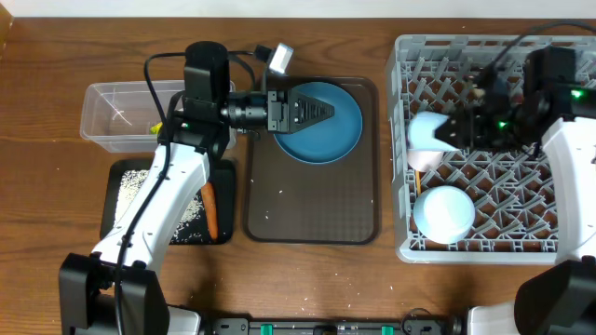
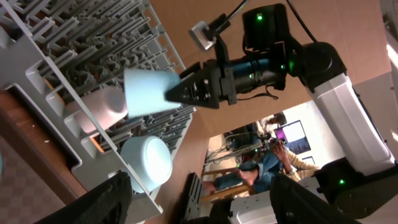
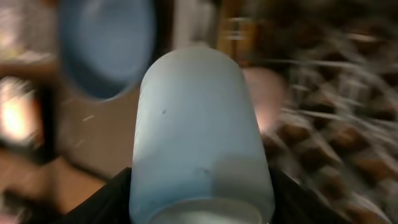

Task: Sort waste into correct bins and load items into the dishwasher rack
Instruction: 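Grasp the light-blue cup base with the right gripper and take it, then lower the light-blue cup into the rack slots with the right gripper and release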

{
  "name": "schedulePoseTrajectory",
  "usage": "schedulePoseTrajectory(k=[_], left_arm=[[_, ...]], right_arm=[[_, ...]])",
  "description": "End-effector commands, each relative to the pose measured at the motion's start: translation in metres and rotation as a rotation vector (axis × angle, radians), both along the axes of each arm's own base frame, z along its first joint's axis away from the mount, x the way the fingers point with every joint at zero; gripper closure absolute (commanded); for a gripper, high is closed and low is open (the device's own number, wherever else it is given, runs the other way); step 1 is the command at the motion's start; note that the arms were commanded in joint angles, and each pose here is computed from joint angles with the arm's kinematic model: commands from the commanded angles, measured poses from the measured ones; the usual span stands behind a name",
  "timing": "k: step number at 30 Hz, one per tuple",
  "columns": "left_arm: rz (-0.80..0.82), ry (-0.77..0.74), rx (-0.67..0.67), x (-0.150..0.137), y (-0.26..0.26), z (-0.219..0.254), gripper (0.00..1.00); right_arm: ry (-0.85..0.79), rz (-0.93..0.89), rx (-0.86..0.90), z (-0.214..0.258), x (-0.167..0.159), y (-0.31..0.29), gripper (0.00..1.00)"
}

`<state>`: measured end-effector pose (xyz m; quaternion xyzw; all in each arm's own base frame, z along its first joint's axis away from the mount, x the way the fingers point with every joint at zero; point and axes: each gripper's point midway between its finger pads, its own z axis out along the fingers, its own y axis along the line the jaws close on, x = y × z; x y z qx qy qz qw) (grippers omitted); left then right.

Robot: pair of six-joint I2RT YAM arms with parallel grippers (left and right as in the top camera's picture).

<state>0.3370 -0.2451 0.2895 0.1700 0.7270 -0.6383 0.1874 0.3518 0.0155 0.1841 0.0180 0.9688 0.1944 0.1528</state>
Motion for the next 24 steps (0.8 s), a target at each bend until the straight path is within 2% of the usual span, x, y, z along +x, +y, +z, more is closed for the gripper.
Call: schedulePoseTrajectory(k=[1, 6, 9, 13, 24], left_arm=[[0.007, -0.05, -0.005, 0.0, 0.001, 0.012, 0.26], [0.001, -0.061, 0.009, -0.002, 0.001, 0.006, 0.25], [-0.002, -0.056, 0.016, -0.003, 0.002, 0.004, 0.16], [-0.002, -0.057, 0.015, -0.003, 0.002, 0.004, 0.12], [-0.002, -0.057, 0.015, -0.003, 0.002, 0.004, 0.07]], right_arm=[[-0.01, -0.141, -0.14, 0.011, 0.009, -0.034, 0.64], [0.001, -0.243, -0.289, 0.019, 0.008, -0.063, 0.65], [0.02, -0.264, -0.326, 0.017, 0.004, -0.07, 0.66], [0.057, -0.305, -0.38, 0.014, -0.004, -0.081, 0.66], [0.105, -0.303, -0.381, -0.012, -0.01, -0.08, 0.65]])
